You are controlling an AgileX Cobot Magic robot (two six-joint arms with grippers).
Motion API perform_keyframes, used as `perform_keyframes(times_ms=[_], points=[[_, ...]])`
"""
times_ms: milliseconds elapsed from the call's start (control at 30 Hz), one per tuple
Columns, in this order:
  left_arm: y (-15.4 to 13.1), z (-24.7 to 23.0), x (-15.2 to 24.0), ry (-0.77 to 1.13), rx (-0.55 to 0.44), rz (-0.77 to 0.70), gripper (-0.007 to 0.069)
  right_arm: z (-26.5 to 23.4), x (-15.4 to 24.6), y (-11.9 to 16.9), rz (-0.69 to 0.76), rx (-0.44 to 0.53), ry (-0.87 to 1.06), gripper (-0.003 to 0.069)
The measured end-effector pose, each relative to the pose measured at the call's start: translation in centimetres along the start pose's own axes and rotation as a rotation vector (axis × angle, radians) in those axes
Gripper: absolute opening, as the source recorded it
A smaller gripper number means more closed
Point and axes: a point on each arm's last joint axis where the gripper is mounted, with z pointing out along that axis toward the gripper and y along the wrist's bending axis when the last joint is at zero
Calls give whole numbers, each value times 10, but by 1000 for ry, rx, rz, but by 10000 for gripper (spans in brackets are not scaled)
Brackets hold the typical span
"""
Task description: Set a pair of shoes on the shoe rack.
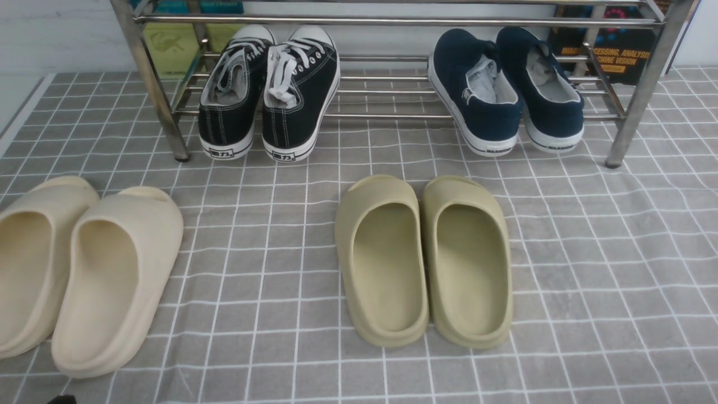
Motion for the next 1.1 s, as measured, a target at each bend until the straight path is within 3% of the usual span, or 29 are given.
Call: perform_keyframes(times_ms=[1100], points=[[-1, 0, 0, 5, 10, -23, -11, 0, 0, 0, -1, 0, 0, 239]])
